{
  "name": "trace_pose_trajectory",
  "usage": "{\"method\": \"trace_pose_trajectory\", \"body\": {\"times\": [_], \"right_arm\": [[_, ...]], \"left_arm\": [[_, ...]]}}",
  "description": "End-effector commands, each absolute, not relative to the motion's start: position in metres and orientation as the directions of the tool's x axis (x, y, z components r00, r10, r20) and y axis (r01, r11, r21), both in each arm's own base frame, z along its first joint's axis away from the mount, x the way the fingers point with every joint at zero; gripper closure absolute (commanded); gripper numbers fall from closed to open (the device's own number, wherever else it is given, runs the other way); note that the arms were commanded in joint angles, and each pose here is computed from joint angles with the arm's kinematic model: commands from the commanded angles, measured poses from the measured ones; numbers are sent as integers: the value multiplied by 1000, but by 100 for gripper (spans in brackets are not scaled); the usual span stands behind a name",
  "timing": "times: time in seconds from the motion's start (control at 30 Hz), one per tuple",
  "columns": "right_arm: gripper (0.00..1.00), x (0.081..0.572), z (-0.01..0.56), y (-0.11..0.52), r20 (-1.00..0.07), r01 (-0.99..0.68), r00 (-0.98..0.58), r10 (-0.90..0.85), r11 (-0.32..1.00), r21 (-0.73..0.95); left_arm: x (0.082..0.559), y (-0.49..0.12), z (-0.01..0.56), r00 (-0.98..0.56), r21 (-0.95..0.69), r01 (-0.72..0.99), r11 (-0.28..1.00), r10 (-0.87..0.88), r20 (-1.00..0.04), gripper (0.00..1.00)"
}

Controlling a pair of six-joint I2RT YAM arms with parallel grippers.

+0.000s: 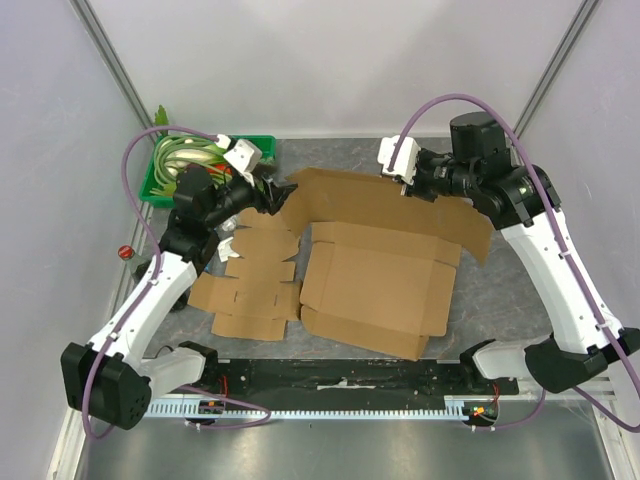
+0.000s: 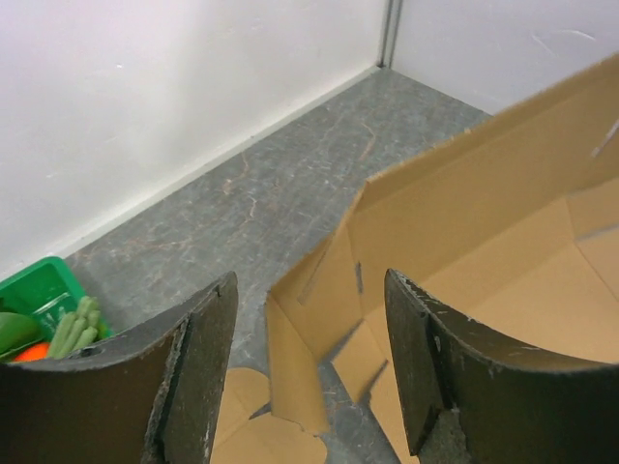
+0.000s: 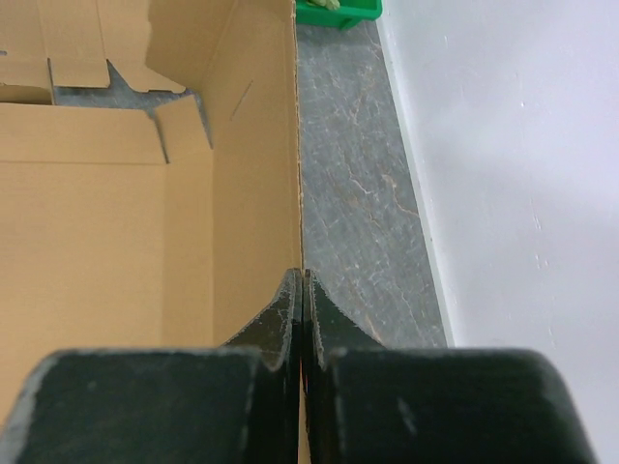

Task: Fold the paper box

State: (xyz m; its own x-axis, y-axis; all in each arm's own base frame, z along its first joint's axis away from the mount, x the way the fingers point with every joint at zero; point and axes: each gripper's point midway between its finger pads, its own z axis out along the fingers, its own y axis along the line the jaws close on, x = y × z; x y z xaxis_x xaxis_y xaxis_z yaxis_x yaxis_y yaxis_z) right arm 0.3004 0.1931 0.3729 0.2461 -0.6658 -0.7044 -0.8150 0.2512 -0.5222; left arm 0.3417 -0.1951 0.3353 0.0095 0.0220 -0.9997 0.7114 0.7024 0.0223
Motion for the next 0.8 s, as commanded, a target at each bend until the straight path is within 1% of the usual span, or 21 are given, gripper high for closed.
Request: {"method": "trace_pose_trajectory", "body": {"times": [0.0, 0.07, 0.1, 0.17, 0.2, 0.23, 0.3, 0.33, 0.37, 0.43, 0.47, 0.53, 0.6, 0.63, 0.77], "right_arm": [[100, 300, 396, 200, -733, -787, 314, -604, 267, -556], [100, 300, 397, 201, -738, -789, 312, -598, 270, -552], [100, 301, 397, 201, -739, -789, 314, -596, 269, -552], [100, 300, 398, 202, -746, -793, 311, -589, 271, -545], [100, 299, 400, 203, -750, -795, 314, -582, 272, -543], [100, 297, 402, 204, -755, -794, 316, -574, 276, -542], [100, 297, 404, 205, -772, -795, 308, -556, 295, -530], [100, 297, 406, 205, -778, -790, 306, -549, 309, -529], [95, 300, 398, 203, -779, -790, 283, -559, 324, -520], [72, 304, 392, 203, -793, -782, 256, -553, 363, -506], [68, 305, 389, 203, -791, -783, 255, -556, 362, -506], [55, 307, 382, 208, -789, -784, 246, -562, 363, -503], [50, 308, 377, 218, -785, -796, 250, -567, 341, -500], [43, 308, 378, 222, -787, -798, 250, -565, 340, -498], [41, 311, 372, 239, -793, -823, 224, -566, 326, -464]], "left_arm": [[334, -206, 359, 179, 128, 754, 644, -14, -984, 31], [339, -210, 358, 184, 142, 763, 631, -2, -983, 32], [337, -214, 354, 182, 151, 785, 601, 9, -983, 32], [342, -217, 350, 182, 160, 790, 592, 23, -983, 38], [344, -216, 347, 165, 149, 786, 600, 29, -986, 43], [345, -217, 350, 171, 154, 787, 598, 29, -985, 52], [346, -220, 347, 171, 158, 796, 584, 33, -985, 64], [345, -221, 348, 172, 163, 802, 575, 39, -984, 78], [346, -221, 348, 180, 173, 799, 575, 45, -983, 84], [341, -225, 352, 201, 193, 802, 565, 48, -978, 95], [340, -227, 352, 221, 216, 799, 562, 59, -973, 96], [336, -233, 354, 236, 230, 801, 553, 62, -970, 96], [332, -237, 356, 247, 240, 807, 540, 60, -967, 97], [331, -239, 356, 249, 241, 809, 536, 60, -967, 97], [329, -245, 357, 240, 229, 810, 541, 51, -969, 97]]}}
